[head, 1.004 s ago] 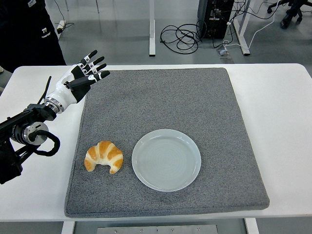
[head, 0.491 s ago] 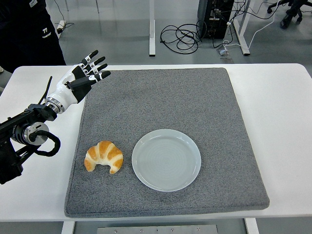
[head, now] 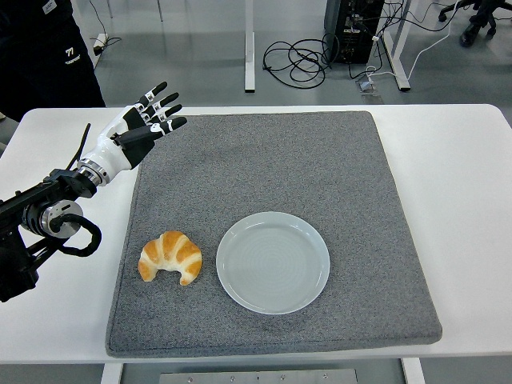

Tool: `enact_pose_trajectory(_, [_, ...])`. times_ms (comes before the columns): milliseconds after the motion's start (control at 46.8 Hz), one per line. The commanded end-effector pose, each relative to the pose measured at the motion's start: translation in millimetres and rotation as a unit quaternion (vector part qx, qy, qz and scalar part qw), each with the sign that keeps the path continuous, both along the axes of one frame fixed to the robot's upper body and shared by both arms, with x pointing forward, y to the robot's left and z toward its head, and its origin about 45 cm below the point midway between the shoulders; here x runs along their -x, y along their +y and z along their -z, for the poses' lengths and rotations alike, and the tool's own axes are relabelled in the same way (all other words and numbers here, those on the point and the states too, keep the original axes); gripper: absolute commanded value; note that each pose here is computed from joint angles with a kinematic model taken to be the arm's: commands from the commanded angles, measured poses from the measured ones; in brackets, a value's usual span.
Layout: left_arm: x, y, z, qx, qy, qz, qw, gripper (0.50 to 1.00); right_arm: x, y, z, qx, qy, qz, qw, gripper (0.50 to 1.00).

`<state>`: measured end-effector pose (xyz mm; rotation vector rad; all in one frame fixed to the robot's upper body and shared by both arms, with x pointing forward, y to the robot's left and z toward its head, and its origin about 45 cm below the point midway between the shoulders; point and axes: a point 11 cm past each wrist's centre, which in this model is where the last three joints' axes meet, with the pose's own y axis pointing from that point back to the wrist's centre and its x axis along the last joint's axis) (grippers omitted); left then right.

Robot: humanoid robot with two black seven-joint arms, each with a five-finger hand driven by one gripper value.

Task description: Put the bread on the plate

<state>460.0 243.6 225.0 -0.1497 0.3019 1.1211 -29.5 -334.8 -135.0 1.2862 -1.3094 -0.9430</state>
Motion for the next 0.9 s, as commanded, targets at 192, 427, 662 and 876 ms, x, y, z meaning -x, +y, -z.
enact_pose_trajectory(192, [4.8,7.9,-14.7,-0.062,-0.021,0.004,0.998,0.961,0.0,0.5,0.0,-0.001,0.0,0.001,1.0,1.0])
enact_pose_trajectory(427, [13.0,-4.8,-45.3,-0.116,-0.049,0.039,0.991,0.958,0.1,0.7,0.1,-0.001,0.0,0.0,1.0,1.0])
enact_pose_trajectory(662, [30.9,-21.7,-83.0,-0.23,-0.061,0.129,0.963,0.958,0.2,0.7,0.1,-0.002,0.0,-0.001,1.0,1.0])
enact_pose_trajectory(876, [33.1,-21.2,-118.8,-0.331,-0.087,0.167,0.925,0.96,0.2,0.7,0.1,-0.002,0.0,-0.001,1.0,1.0])
